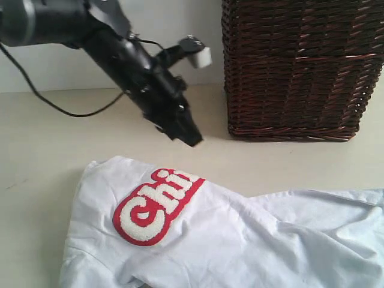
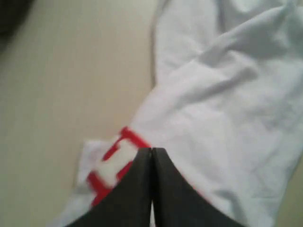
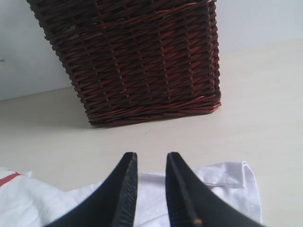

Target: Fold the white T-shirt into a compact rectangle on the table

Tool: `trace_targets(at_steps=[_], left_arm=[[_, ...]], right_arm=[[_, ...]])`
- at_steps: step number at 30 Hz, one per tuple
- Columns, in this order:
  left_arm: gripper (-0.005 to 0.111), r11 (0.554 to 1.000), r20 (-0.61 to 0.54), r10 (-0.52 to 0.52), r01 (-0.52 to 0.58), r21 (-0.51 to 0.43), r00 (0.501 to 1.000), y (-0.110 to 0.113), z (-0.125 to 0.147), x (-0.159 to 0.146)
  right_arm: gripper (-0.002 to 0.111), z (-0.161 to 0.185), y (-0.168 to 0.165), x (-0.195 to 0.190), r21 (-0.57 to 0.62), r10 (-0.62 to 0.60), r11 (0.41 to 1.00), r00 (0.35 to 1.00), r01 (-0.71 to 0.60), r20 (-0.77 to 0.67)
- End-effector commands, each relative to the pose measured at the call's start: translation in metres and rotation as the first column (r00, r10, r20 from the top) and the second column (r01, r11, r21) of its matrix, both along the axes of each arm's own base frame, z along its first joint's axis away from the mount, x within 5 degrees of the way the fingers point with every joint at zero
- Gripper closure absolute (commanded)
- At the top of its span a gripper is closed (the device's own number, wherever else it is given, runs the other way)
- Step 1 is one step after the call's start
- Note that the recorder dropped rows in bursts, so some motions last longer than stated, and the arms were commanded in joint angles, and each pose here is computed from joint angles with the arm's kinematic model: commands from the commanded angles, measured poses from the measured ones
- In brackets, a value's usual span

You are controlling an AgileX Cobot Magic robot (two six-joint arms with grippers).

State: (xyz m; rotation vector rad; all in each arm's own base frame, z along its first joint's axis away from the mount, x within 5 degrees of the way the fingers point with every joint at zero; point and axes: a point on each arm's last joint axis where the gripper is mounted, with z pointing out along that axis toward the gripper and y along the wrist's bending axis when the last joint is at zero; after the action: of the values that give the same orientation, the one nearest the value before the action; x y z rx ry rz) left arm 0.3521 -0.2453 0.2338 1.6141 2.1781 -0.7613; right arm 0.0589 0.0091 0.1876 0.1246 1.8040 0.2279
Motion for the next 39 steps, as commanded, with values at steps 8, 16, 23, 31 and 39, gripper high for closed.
trace_targets(at_steps=[8,16,23,31,39], left_arm=[[0.051,0.91,0.101,0.405,-0.411,0.046,0.909,0.132,-0.075,0.072],[0.064,0.954,-0.025,0.282,-0.277,0.113,0.959,0.121,-0.107,0.055],[0.063,0.963,-0.057,0.193,-0.178,0.201,0.98,0.128,-0.113,0.046],[0.107,0.962,-0.04,0.213,-0.203,0.183,0.976,0.125,-0.113,0.047],[0.107,0.981,-0.134,0.16,-0.143,0.133,0.978,0.148,-0.037,0.022]], right_arm=[[0.085,-0.002,0.0,0.0,0.001,0.0,1.0,1.0,0.0,-0.004],[0.085,-0.002,0.0,0.0,0.001,0.0,1.0,1.0,0.0,-0.004],[0.085,-0.002,0.0,0.0,0.001,0.0,1.0,1.0,0.0,-0.004],[0.085,-0.002,0.0,0.0,0.001,0.0,1.0,1.0,0.0,-0.004],[0.085,-0.002,0.0,0.0,0.001,0.0,1.0,1.0,0.0,-0.004]])
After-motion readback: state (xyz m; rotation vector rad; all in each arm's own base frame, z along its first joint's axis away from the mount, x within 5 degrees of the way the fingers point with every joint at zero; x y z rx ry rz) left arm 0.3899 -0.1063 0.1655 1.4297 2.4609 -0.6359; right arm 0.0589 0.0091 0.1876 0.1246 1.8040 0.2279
